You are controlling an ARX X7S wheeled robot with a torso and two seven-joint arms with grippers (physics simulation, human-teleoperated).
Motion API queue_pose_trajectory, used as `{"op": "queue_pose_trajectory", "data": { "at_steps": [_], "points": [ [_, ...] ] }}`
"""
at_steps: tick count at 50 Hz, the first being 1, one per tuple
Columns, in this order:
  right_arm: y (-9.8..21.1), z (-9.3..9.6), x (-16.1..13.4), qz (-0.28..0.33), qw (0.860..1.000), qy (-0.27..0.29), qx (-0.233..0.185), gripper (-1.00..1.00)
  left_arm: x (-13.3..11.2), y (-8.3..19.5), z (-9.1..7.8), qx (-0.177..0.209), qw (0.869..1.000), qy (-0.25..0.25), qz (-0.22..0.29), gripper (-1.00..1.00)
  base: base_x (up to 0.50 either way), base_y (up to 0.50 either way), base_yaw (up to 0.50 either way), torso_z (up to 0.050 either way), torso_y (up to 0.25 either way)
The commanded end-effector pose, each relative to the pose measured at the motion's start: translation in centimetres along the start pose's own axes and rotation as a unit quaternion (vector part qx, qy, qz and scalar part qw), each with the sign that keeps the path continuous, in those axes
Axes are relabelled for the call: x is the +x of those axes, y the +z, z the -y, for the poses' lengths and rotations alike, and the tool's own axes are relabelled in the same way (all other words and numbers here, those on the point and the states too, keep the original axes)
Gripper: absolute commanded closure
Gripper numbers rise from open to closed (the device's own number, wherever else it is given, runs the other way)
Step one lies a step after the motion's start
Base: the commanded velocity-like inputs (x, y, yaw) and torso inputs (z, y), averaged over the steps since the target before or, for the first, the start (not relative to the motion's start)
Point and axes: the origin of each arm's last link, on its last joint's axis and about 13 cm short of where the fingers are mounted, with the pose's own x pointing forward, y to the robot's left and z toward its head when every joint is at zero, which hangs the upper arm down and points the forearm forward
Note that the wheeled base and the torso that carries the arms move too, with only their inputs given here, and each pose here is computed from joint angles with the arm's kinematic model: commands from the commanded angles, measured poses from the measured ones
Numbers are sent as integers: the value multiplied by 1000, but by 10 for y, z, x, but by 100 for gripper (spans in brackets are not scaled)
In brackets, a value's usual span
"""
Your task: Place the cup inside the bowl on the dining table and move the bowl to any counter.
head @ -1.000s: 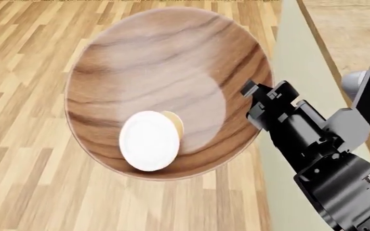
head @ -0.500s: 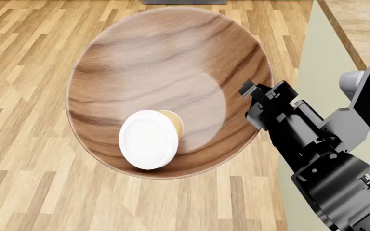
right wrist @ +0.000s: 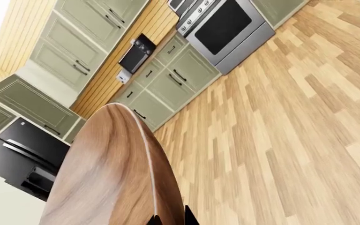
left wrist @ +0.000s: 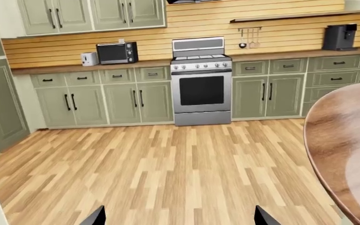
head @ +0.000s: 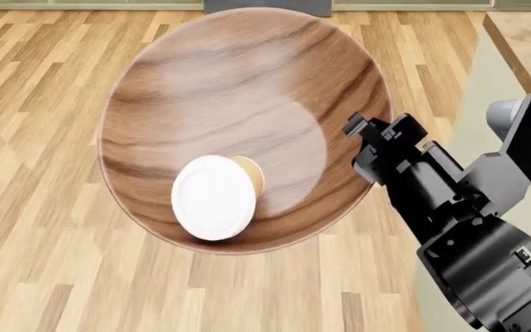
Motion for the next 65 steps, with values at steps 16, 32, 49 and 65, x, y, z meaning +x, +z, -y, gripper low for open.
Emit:
{"op": "queue_pose_trajectory", "data": {
  "at_steps": [16,32,49,65],
  "points": [
    [2,-1,1,11,1000,11,7,100,2,-2,4,0,1000,4,-3,-100,500,107,0,0,1],
    [7,-5,8,6,1000,20,9,100,9,0,7,-6,1000,3,3,-100,500,170,0,0,1],
    [5,1,23,-3,1000,18,24,100,35,16,16,24,1000,-9,16,-100,500,201,0,0,2],
    [19,-9,28,8,999,26,33,100,35,13,13,17,1000,11,12,-100,500,202,0,0,1]
  ]
}}
